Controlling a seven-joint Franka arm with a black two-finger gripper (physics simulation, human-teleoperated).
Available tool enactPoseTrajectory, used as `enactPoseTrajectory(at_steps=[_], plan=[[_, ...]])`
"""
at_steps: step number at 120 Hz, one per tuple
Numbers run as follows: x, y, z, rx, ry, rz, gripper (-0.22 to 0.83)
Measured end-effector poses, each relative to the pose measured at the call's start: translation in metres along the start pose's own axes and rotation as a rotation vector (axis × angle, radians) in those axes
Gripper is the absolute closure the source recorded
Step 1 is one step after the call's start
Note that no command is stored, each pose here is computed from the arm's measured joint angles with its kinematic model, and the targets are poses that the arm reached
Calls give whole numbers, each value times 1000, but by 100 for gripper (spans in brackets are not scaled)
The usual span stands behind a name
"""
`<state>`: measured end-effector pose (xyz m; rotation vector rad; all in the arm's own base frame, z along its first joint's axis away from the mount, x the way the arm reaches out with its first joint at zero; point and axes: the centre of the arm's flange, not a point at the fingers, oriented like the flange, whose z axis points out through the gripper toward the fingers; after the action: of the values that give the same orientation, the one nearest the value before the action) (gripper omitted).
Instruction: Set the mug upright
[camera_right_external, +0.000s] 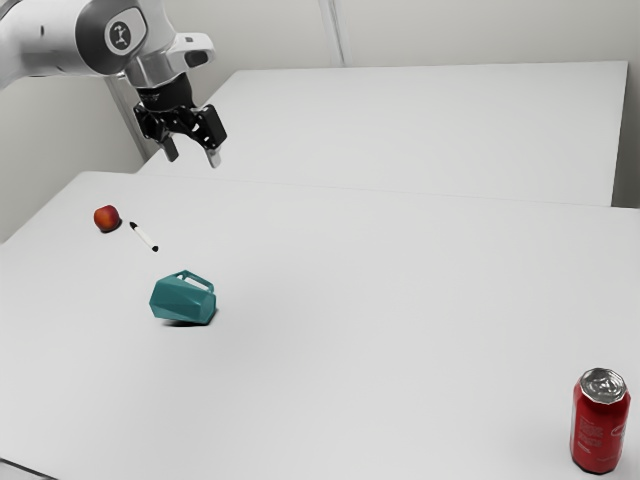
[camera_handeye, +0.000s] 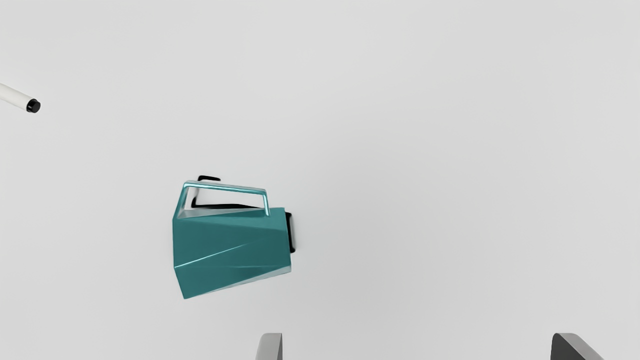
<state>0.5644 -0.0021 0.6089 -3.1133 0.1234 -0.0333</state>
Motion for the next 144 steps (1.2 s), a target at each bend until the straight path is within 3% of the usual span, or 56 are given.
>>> enactPoseTrajectory(at_steps=[60,96,144], plan=[[-22,-2,-14,-4,3,0,2],[-50,-88,-10,-36,-12,-138,2],[-111,-204,48,-328,10,-297,2]])
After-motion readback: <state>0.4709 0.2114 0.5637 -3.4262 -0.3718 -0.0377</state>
